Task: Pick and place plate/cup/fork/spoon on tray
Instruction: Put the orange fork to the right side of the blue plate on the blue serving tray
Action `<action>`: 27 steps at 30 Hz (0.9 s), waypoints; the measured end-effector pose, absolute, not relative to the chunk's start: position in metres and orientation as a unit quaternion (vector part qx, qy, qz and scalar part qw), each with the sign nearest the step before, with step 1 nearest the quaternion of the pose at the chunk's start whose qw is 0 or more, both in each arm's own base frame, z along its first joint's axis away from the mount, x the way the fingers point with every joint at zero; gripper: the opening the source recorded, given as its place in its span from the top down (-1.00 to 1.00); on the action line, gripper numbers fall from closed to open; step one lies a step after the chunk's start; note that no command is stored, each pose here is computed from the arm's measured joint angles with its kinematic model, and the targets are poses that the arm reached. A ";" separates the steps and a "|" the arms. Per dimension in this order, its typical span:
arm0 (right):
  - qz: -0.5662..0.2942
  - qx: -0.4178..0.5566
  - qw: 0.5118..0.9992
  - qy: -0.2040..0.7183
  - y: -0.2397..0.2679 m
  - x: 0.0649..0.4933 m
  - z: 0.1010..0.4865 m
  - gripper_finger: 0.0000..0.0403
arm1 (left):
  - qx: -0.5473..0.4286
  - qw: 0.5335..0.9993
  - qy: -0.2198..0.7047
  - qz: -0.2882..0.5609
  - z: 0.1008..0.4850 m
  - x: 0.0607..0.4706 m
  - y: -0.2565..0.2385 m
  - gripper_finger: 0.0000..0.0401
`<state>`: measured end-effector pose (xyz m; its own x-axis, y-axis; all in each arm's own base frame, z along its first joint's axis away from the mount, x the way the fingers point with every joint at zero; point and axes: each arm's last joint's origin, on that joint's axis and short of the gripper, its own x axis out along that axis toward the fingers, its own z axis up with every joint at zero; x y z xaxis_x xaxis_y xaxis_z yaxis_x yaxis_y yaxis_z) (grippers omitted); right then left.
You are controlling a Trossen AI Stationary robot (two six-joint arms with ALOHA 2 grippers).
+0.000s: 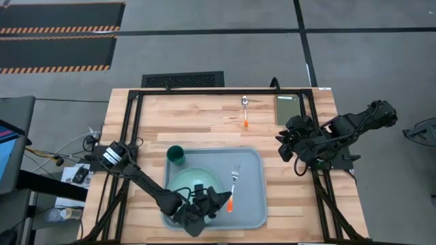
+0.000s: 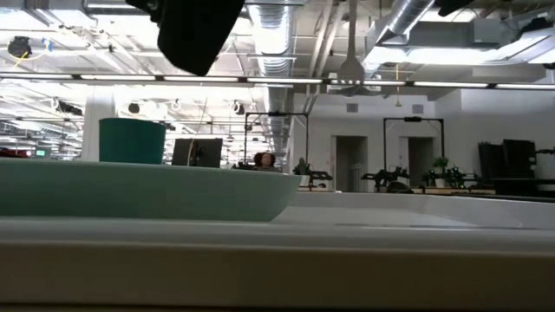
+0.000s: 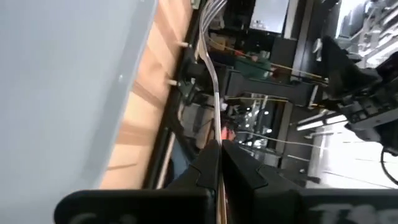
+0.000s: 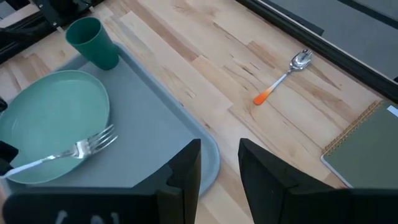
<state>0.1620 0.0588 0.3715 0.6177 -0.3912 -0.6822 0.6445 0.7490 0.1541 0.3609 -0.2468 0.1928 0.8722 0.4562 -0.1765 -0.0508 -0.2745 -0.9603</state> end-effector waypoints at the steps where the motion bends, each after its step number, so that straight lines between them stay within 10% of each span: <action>1: -0.295 0.196 0.878 0.322 0.059 0.162 0.371 0.33 | -0.760 0.602 -0.117 0.217 0.192 0.361 -0.247 1.00; 15: -0.297 0.181 0.871 0.348 0.061 0.163 0.354 0.33 | -0.591 0.774 0.196 0.115 0.219 0.381 -0.198 1.00; 27: -0.274 0.245 0.881 0.296 0.076 0.176 0.338 0.33 | -0.601 0.763 0.031 0.237 0.268 0.338 -0.183 1.00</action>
